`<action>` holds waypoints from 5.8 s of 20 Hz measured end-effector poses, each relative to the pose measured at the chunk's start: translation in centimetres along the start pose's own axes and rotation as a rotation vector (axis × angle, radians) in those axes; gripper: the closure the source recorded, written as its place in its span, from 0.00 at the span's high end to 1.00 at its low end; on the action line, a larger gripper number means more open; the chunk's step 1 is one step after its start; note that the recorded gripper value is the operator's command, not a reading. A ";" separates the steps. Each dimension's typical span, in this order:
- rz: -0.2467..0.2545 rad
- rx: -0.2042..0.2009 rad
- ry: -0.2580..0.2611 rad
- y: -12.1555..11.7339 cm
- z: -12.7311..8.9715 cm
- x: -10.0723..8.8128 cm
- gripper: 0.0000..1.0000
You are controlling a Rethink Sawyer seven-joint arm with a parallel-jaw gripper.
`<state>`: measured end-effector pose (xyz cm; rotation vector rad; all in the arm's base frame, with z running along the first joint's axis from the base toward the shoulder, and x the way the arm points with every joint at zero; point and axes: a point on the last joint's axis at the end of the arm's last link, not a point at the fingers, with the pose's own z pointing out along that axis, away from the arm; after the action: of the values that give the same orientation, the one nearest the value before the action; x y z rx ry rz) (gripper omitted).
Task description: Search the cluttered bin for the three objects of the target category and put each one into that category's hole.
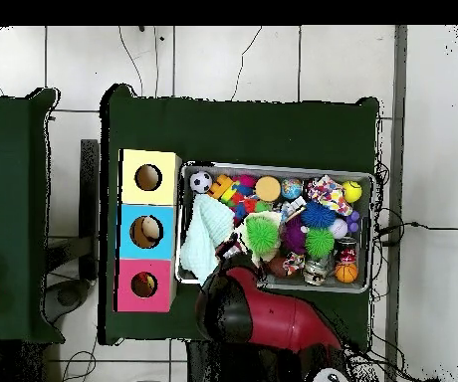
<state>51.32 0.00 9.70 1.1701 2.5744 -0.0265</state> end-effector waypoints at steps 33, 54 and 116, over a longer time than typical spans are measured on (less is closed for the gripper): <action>0.056 -0.050 0.110 4.7 6.7 8.3 1.00; 0.060 -0.088 0.062 4.8 10.2 11.8 1.00; -0.060 0.171 0.007 -11.3 -0.5 -11.2 0.00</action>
<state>49.75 -15.68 12.19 1.1514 2.6559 -0.2609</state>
